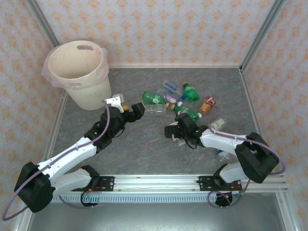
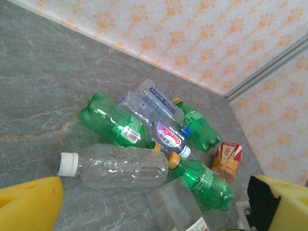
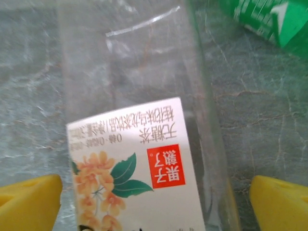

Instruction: Put the plastic bottles in the bin

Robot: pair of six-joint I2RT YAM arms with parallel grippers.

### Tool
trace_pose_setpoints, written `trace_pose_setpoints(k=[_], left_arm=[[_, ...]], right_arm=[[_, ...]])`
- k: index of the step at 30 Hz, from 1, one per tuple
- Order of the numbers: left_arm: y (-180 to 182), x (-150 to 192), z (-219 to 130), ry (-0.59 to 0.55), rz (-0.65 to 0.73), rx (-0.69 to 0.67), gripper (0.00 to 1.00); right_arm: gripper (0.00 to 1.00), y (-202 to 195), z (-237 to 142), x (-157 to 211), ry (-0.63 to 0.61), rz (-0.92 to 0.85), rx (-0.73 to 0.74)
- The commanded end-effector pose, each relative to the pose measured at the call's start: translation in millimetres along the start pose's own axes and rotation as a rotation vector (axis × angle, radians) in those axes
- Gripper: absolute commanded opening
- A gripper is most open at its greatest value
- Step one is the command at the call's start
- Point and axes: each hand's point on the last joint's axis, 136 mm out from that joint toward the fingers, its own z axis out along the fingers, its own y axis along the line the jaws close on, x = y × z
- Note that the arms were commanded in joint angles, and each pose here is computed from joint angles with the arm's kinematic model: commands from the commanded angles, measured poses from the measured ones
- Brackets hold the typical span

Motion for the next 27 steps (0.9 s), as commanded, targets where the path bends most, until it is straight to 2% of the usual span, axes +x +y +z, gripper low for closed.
trace_pose_setpoints(k=[1,7,18,21,25,27], left_arm=[[-4.9,2.1,-5.1,0.006,-0.010,0.031,0.99],[-7.9,-1.5,-6.9,0.004,-0.012,0.034,0.99],[-38.7,-9.7,-8.6,0.009,-0.102,0.172,0.98],[-42.5,-12.8,-5.8,0.013,-0.105,0.170,0.97],[-42.7,-12.8,-3.9,0.017,-0.103,0.166,0.97],[-42.3,-12.3,-4.1,0.019,-0.101,0.163,0.97]], right_arm=[[0.97,-2.3,1.6,-2.4,0.001,-0.028,0.042],[0.80,0.2,-3.5,-5.2,-0.021,-0.027,0.030],[0.74,14.7,-56.5,-33.2,-0.219,-0.033,-0.087],[0.78,13.6,-62.4,-37.8,-0.241,-0.025,-0.082],[0.85,5.1,-52.1,-31.8,-0.196,-0.006,-0.023],[0.92,0.8,-39.9,-22.0,-0.148,-0.006,0.006]])
